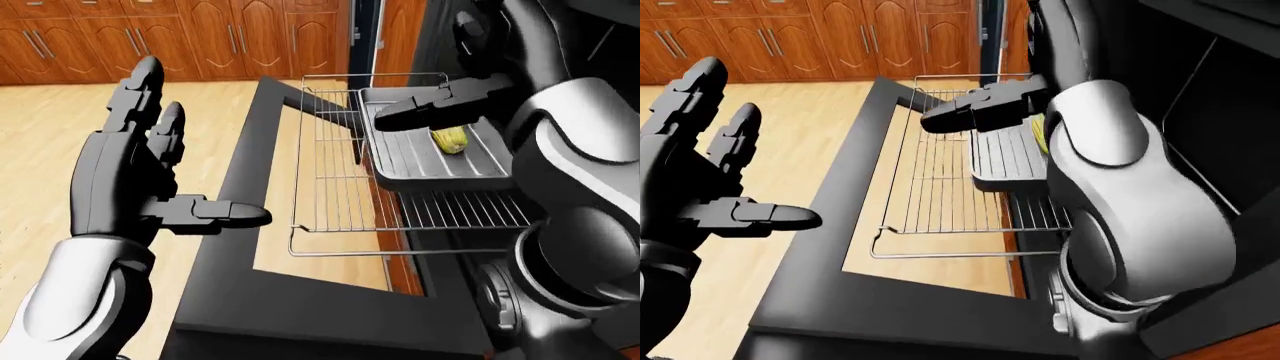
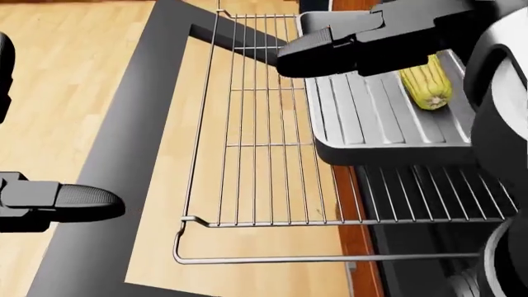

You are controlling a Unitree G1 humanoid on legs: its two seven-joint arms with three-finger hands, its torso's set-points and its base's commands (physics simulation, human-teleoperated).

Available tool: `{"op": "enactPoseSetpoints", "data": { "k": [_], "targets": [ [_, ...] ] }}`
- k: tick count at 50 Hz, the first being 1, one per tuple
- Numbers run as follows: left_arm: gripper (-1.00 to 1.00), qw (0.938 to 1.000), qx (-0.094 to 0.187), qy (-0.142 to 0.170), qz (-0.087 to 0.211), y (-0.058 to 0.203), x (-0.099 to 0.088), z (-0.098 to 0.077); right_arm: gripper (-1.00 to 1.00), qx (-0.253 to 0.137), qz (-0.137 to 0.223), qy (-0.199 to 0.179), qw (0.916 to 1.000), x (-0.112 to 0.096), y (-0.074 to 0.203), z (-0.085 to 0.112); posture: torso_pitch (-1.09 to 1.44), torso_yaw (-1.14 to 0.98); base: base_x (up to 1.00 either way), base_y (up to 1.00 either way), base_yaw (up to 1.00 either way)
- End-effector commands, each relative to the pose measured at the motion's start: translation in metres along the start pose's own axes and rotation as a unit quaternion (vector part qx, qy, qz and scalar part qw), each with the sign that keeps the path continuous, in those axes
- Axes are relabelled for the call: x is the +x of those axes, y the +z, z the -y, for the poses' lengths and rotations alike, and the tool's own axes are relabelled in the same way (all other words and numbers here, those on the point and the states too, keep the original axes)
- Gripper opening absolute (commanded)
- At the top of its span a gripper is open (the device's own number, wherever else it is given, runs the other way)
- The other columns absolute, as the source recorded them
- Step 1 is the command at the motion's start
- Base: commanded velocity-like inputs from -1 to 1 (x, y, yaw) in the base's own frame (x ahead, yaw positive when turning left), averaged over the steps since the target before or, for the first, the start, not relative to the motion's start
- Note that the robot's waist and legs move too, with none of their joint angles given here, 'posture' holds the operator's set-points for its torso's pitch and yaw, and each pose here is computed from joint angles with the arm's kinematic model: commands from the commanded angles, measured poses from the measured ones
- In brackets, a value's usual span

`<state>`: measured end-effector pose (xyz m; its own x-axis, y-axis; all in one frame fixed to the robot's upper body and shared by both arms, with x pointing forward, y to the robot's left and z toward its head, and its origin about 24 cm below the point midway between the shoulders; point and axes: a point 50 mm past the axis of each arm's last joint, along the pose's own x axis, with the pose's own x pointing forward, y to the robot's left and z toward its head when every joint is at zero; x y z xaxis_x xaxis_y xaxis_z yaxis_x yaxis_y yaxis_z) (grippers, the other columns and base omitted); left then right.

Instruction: Pick the corn from the oven and place it on the plate on the counter.

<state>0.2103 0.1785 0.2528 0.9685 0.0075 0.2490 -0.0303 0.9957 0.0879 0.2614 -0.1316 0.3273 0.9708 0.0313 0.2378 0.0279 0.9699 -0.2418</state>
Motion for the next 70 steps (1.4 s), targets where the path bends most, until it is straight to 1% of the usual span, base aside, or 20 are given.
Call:
{"op": "enactPoseSetpoints", "data": {
  "k": [1,5,10,15,17,18,20,24,25,26,28,31,34,35,38,45,48,56,63,70],
  "targets": [
    [1.00,0.9994,-0.002,0.001,0.035,0.010,-0.002,0.000,1.00,-0.008,0.025,-0.028,0.9993,0.004,0.012,0.009,0.00,0.00,0.00,0.00,0.00],
    [1.00,0.9994,-0.001,0.001,0.034,0.009,-0.003,0.000,1.00,-0.020,0.005,-0.045,0.9988,0.020,0.006,0.012,0.00,0.00,0.00,0.00,0.00],
    [1.00,0.9994,-0.001,0.000,0.034,0.009,-0.002,0.001,1.00,-0.053,-0.025,-0.063,0.9963,0.038,-0.005,0.013,0.00,0.00,0.00,0.00,0.00],
    [1.00,0.9997,-0.002,-0.006,0.025,-0.001,0.000,0.005,1.00,-0.058,-0.044,-0.071,0.9948,0.074,-0.007,0.008,0.00,0.00,0.00,0.00,0.00],
    [1.00,0.9996,-0.002,-0.005,0.027,-0.002,0.002,0.002,1.00,-0.064,-0.054,-0.076,0.9936,0.088,-0.008,0.007,0.00,0.00,0.00,0.00,0.00],
    [1.00,0.9996,-0.002,-0.005,0.029,-0.001,0.001,0.001,1.00,-0.060,-0.051,-0.070,0.9944,0.094,-0.008,0.004,0.00,0.00,0.00,0.00,0.00],
    [1.00,0.9996,-0.002,-0.006,0.028,-0.001,0.000,0.002,1.00,-0.075,-0.069,-0.077,0.9918,0.110,-0.012,0.003,0.00,0.00,0.00,0.00,0.00],
    [1.00,0.9996,-0.003,-0.005,0.029,-0.001,0.000,-0.002,1.00,-0.093,-0.082,-0.081,0.9889,0.126,-0.013,0.000,0.00,0.00,0.00,0.00,0.00],
    [1.00,0.9995,-0.003,-0.005,0.030,-0.001,0.001,-0.004,1.00,-0.109,-0.085,-0.089,0.9864,0.129,-0.011,0.003,0.00,0.00,0.00,0.00,0.00],
    [1.00,0.9995,-0.003,-0.004,0.030,0.000,0.001,-0.004,1.00,-0.101,-0.090,-0.089,0.9868,0.131,-0.012,0.003,0.00,0.00,0.00,0.00,0.00],
    [1.00,0.9995,-0.001,-0.004,0.030,0.000,0.001,-0.006,1.00,-0.113,-0.112,-0.095,0.9827,0.135,-0.019,0.006,0.00,0.00,0.00,0.00,0.00],
    [1.00,0.9994,0.002,-0.003,0.034,0.002,0.000,-0.007,1.00,-0.111,-0.134,-0.107,0.9789,0.136,-0.026,0.013,0.00,0.00,0.00,0.00,0.00],
    [1.00,0.9993,-0.002,-0.005,0.037,0.001,0.001,-0.008,1.00,-0.109,-0.145,-0.117,0.9764,0.137,-0.041,0.019,0.00,0.00,0.00,0.00,0.00],
    [1.00,0.9992,0.006,-0.005,0.039,0.001,0.001,-0.008,1.00,-0.108,-0.149,-0.119,0.9757,0.138,-0.045,0.020,0.00,0.00,0.00,0.00,0.00],
    [1.00,0.9991,0.010,-0.007,0.041,0.004,-0.001,-0.006,1.00,-0.106,-0.158,-0.123,0.9740,0.138,-0.056,0.020,0.00,0.00,0.00,0.00,0.00],
    [1.00,0.9990,0.010,-0.001,0.043,0.005,-0.001,-0.015,1.00,-0.128,-0.194,-0.139,0.9626,0.140,-0.077,0.021,0.00,0.00,0.00,0.00,0.00],
    [1.00,0.9992,0.006,-0.002,0.039,0.003,0.000,-0.018,1.00,-0.129,-0.197,-0.141,0.9617,0.141,-0.080,0.020,0.00,0.00,0.00,0.00,0.00],
    [1.00,0.9987,0.013,-0.005,0.049,0.008,-0.002,-0.020,1.00,-0.134,-0.202,-0.149,0.9587,0.141,-0.081,0.025,0.00,0.00,0.00,0.00,0.00],
    [1.00,0.9975,0.022,-0.008,0.067,0.016,-0.005,-0.020,1.00,-0.134,-0.208,-0.153,0.9568,0.139,-0.082,0.027,0.04,0.00,0.00,0.00,0.00],
    [1.00,0.9970,0.027,-0.007,0.072,0.023,-0.006,-0.021,1.00,-0.138,-0.208,-0.155,0.9557,0.140,-0.079,0.029,0.09,0.00,0.00,0.00,0.00]
  ]
}}
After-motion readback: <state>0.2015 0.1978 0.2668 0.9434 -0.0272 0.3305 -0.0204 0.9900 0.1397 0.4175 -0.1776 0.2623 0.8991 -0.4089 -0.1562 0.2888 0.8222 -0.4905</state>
